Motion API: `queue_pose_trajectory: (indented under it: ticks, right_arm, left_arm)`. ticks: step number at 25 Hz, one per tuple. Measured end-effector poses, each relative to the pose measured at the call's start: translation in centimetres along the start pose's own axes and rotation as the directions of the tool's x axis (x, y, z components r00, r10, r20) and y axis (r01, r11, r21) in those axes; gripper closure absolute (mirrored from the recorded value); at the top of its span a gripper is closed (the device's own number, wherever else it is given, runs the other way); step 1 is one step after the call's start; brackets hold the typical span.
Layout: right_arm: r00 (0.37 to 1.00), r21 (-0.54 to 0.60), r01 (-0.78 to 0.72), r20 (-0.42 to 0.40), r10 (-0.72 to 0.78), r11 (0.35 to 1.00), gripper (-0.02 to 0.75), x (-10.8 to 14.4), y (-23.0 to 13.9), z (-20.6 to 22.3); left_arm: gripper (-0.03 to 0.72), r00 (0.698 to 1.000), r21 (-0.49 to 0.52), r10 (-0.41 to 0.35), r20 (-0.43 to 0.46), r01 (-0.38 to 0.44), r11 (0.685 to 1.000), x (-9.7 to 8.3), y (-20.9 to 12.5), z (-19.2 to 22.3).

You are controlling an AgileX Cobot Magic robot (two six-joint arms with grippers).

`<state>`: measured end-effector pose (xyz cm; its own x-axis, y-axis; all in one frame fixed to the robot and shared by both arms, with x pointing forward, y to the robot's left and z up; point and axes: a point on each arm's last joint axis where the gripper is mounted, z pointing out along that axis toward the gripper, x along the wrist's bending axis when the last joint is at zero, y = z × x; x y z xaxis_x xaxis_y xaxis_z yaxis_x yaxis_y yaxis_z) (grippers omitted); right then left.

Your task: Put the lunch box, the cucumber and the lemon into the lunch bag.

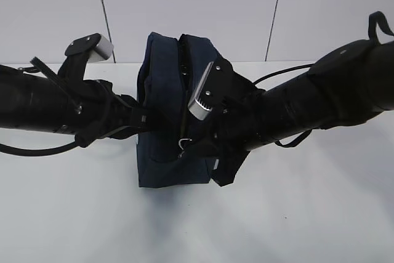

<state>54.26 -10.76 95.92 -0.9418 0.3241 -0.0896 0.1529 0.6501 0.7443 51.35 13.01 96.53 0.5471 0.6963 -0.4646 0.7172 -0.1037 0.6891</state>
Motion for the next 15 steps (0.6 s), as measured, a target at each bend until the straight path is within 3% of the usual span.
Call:
queue_pose_trajectory:
  ticks: [15]
  right_arm:
    - [1.000, -0.019, 0.013, -0.002, -0.013, 1.000, 0.730, 0.19, 0.57, -0.65]
  left_arm:
    - [0.693, 1.000, 0.002, 0.003, 0.000, -0.003, 1.000, 0.00, -0.02, 0.00]
